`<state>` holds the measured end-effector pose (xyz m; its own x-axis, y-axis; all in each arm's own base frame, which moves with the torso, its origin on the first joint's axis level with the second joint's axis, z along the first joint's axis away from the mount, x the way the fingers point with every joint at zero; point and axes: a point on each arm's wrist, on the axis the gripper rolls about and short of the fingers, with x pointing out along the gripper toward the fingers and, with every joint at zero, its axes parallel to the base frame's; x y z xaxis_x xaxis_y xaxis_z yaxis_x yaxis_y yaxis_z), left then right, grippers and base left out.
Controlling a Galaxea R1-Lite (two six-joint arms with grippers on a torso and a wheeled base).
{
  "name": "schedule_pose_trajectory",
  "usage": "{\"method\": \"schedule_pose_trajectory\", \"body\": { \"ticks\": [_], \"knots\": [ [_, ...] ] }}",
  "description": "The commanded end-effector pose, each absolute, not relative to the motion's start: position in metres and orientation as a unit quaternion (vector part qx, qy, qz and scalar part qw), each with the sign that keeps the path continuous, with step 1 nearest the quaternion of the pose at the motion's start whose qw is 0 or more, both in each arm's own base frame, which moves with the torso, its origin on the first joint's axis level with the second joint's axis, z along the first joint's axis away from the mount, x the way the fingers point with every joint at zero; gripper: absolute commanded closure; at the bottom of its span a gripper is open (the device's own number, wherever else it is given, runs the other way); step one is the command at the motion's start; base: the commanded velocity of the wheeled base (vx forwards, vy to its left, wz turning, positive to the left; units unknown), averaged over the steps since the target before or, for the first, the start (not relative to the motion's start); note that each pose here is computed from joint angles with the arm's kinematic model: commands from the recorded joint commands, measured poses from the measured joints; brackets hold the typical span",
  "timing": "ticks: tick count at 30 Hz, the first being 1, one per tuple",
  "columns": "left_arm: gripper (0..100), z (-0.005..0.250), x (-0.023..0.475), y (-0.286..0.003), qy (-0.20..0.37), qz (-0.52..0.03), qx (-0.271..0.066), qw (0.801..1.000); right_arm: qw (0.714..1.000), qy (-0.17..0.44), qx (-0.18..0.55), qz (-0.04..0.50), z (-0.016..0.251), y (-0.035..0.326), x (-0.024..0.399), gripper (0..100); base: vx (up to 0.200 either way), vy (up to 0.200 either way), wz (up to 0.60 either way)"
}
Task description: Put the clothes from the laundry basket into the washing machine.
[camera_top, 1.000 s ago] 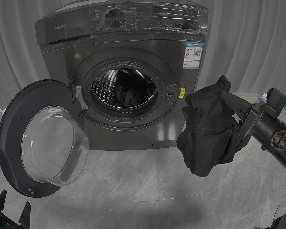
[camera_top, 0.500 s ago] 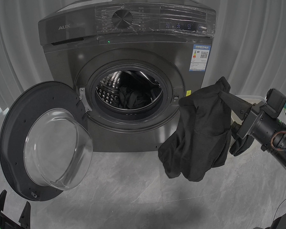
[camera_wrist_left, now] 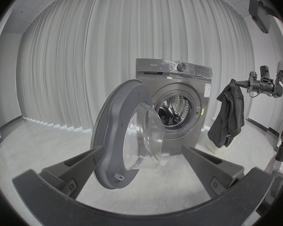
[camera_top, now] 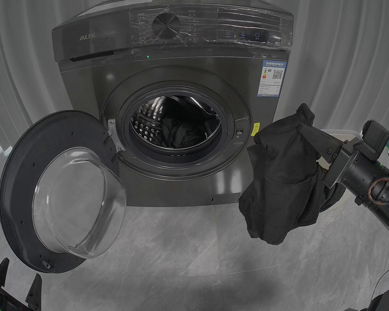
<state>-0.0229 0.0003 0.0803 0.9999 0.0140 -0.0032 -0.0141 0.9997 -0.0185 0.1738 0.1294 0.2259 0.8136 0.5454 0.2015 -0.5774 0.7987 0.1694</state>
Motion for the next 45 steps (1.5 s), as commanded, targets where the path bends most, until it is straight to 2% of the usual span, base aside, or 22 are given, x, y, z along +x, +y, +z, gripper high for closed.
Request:
{"method": "schedule_pose_trajectory", "body": {
  "ticks": [1,14,23,31,33,34,35,37,39,40,41,45],
  "knots": [
    [0,0.075,-0.023,0.0,0.001,0.008,-0.009,1.0,0.946,-0.071,0.112,0.297,0.226,0.13,0.174,100,0.0,0.0,0.0],
    [0,0.075,-0.023,0.0,0.001,0.008,-0.008,1.0,0.946,-0.064,0.11,0.299,0.222,0.13,0.174,100,0.0,0.185,0.0],
    [0,0.075,-0.023,0.0,0.002,0.007,-0.002,1.0,0.943,-0.059,0.108,0.308,0.222,0.134,0.172,100,0.0,0.0,0.0],
    [0,0.077,-0.023,0.0,-0.004,0.001,0.016,1.0,0.939,-0.039,0.104,0.327,0.213,0.151,0.175,100,0.0,0.0,0.0],
    [0,0.11,-0.031,0.0,-0.08,-0.004,0.002,0.997,0.939,-0.039,0.105,0.324,0.213,0.156,0.181,100,0.0,0.0,0.0],
    [0,0.116,-0.033,0.0,-0.091,-0.005,0.001,0.996,0.939,-0.04,0.105,0.325,0.214,0.157,0.182,100,0.0,0.0,0.0],
    [0,0.142,-0.041,-0.001,-0.126,-0.014,0.003,0.992,0.937,-0.041,0.109,0.328,0.215,0.161,0.184,100,0.0,0.0,0.0],
    [0,0.157,-0.034,-0.003,-0.101,-0.055,0.013,0.993,0.936,-0.041,0.116,0.331,0.217,0.165,0.186,100,0.0,0.0,0.0],
    [0,0.166,-0.021,-0.006,-0.065,-0.121,0.02,0.99,0.931,-0.036,0.125,0.34,0.217,0.175,0.189,100,0.0,0.0,0.0],
    [0,0.167,-0.02,-0.006,-0.063,-0.127,0.02,0.99,0.931,-0.035,0.126,0.341,0.217,0.176,0.189,100,0.0,0.0,0.0],
    [0,0.176,-0.009,-0.008,-0.037,-0.169,0.018,0.985,0.93,-0.034,0.132,0.342,0.217,0.18,0.192,100,0.0,0.0,0.0],
    [0,0.195,0.023,-0.01,0.022,-0.225,0.014,0.974,0.93,-0.033,0.14,0.339,0.218,0.186,0.201,100,0.0,0.0,0.0]
  ]
}}
